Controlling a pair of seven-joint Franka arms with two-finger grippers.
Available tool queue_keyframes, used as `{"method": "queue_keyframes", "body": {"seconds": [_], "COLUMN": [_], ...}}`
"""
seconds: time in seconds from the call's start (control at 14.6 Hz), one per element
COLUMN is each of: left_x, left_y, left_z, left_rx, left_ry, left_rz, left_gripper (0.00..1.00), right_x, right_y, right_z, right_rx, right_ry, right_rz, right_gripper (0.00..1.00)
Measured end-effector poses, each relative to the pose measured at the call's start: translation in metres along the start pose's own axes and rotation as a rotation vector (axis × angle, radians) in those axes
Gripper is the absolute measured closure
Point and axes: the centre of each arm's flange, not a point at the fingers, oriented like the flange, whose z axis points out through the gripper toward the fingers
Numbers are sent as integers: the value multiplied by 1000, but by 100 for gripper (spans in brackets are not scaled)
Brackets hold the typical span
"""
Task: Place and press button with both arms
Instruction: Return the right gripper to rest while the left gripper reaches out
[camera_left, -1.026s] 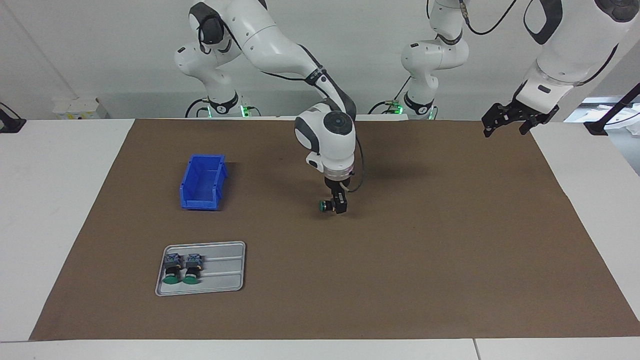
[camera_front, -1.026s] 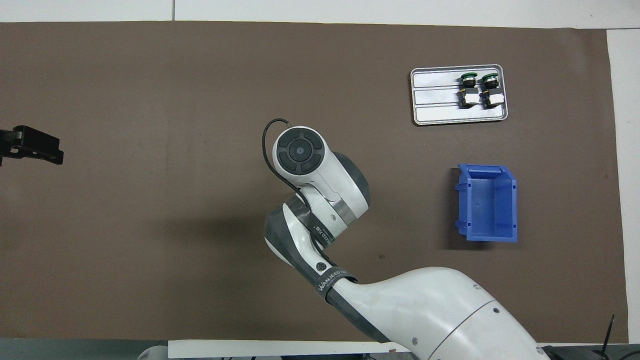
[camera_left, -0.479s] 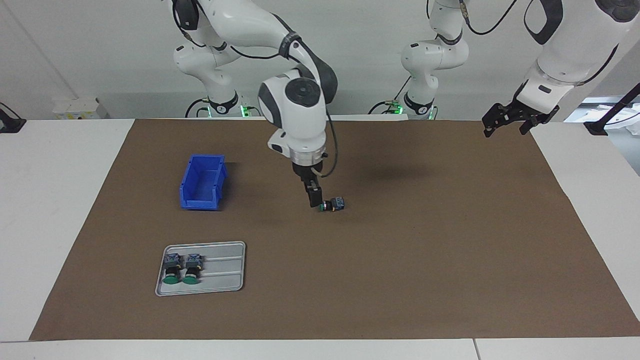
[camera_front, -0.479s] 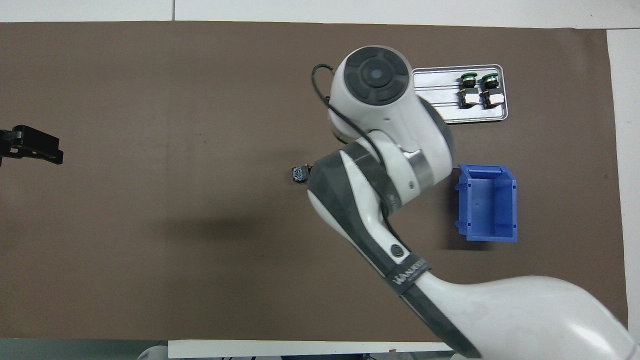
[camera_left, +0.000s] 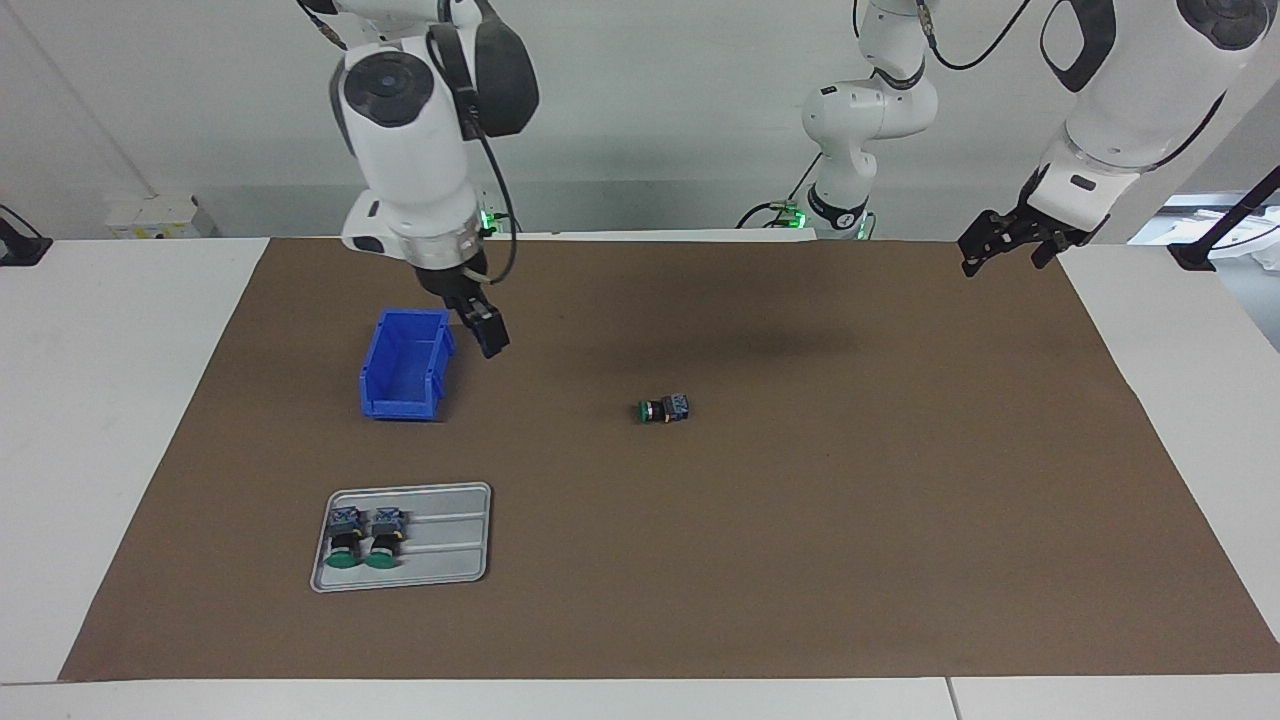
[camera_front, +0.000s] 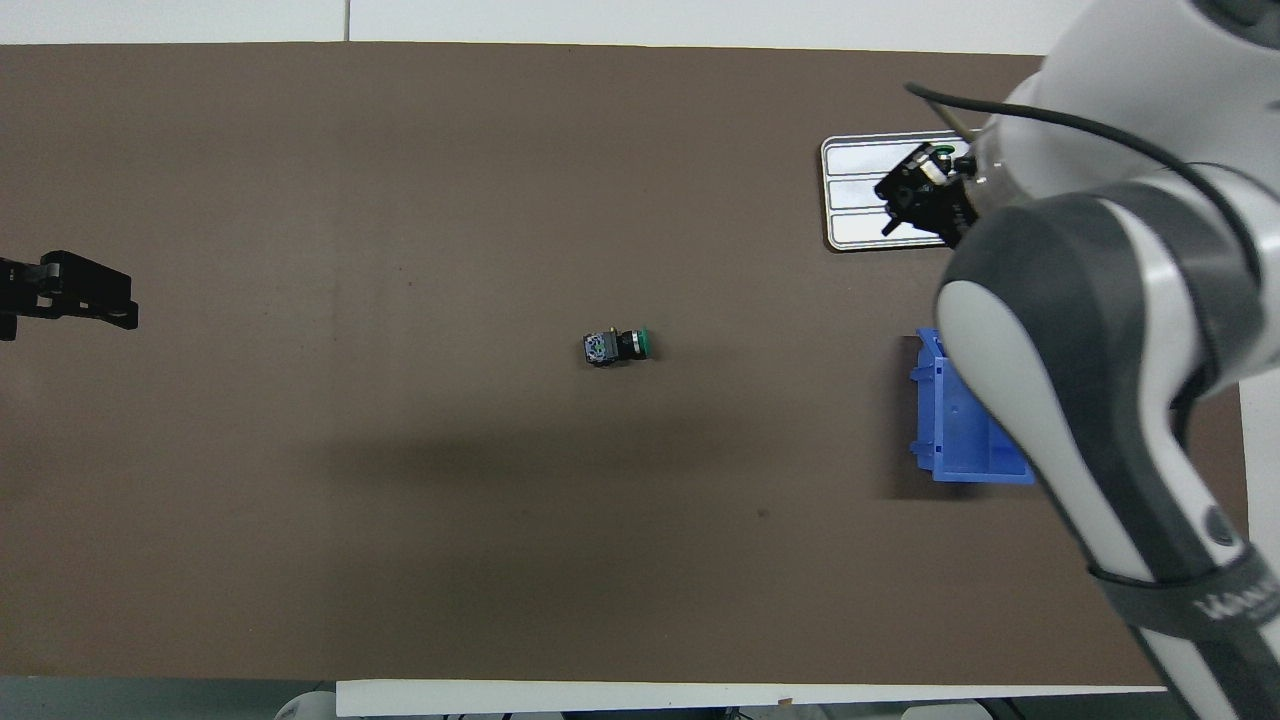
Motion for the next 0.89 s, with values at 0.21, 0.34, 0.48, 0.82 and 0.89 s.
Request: {"method": "queue_keyframes", "body": {"seconds": [0.21, 0.34, 0.48, 0.82, 0.89], "left_x": [-1, -2, -4, -11, -12], "left_y": [1, 1, 5, 60, 74], "left_z": [4, 6, 7, 16, 20], "left_rx": [1, 2, 3, 15, 17], "left_ry": [5, 3, 1, -1, -2], "left_rz": [-2, -26, -71, -229, -264], "left_gripper": [0, 0, 0, 0, 0], "right_x": [39, 57, 68, 63, 64], "right_y": [56, 84, 105, 120, 123], "right_z": [-23, -31, -34, -36, -34], "right_rx": [-2, 3, 4, 1, 0], "right_ry": [-17, -23, -31, -46, -51], "right_rz": [-125, -240, -385, -571, -601], "right_gripper": [2, 2, 2, 2, 2]}}
